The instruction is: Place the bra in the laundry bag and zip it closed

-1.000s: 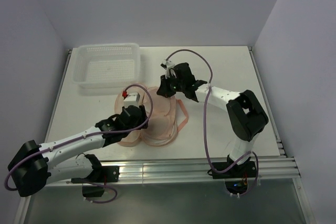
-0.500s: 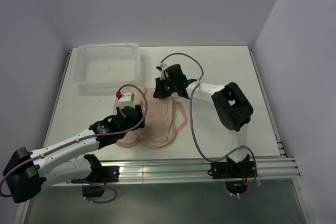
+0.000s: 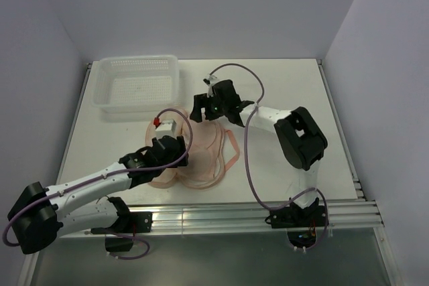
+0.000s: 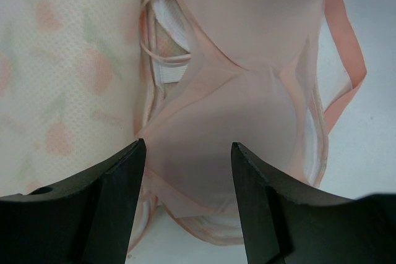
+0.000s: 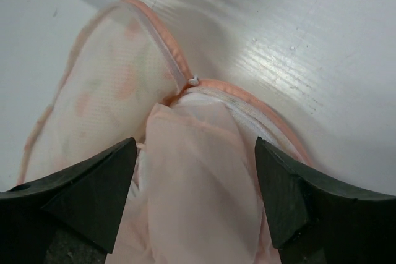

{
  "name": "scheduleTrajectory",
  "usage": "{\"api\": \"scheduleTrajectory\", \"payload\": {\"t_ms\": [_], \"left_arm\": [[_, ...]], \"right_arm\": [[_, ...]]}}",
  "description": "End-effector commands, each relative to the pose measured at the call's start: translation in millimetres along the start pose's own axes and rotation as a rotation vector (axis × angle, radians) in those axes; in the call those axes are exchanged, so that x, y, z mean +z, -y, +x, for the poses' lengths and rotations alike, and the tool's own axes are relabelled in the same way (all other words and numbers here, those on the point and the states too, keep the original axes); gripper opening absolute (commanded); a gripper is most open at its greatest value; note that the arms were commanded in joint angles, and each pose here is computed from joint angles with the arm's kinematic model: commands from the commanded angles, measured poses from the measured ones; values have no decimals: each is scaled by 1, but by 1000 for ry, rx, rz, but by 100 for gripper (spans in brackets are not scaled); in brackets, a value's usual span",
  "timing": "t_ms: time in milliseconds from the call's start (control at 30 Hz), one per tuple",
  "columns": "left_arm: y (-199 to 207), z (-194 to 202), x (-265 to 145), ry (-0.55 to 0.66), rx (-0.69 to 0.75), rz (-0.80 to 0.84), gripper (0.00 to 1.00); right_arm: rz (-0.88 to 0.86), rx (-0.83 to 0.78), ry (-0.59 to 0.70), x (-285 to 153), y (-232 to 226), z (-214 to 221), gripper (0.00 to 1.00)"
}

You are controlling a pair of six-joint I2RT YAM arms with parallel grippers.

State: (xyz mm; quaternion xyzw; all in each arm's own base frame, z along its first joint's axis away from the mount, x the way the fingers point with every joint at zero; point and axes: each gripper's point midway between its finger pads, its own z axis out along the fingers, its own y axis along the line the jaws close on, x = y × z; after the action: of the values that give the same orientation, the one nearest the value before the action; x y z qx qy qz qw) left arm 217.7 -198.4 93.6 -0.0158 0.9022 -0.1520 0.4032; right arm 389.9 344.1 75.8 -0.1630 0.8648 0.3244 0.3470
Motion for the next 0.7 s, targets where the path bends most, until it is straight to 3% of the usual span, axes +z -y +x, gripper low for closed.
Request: {"api": "scheduleTrajectory", "payload": {"t_ms": [0,133,267,300,433,500,667], "left_arm": [[25,-10,1,9,-5,84,64],[33,-15,7,16,15,93,66],[36,-23,11,35,36,80,65],[34,-26,13,47,38,59,65],[35,-37,15,71,36,41,64],[27,-40,18,73,29,9,65],[2,-53,11,120,-86,-10,66]], "right_arm": [[-18,-74,155,-39,-24,-61,85],[26,-81,175,-66,-25,-64,94],[100,-43,145,-78,-8,-37,91],[109,-26,145,-80,-6,-32,80],[51,31,124,-77,-9,-6,13],[37,59,84,-68,-11,6,3],[96,100,32,-44,2,28,1]]}}
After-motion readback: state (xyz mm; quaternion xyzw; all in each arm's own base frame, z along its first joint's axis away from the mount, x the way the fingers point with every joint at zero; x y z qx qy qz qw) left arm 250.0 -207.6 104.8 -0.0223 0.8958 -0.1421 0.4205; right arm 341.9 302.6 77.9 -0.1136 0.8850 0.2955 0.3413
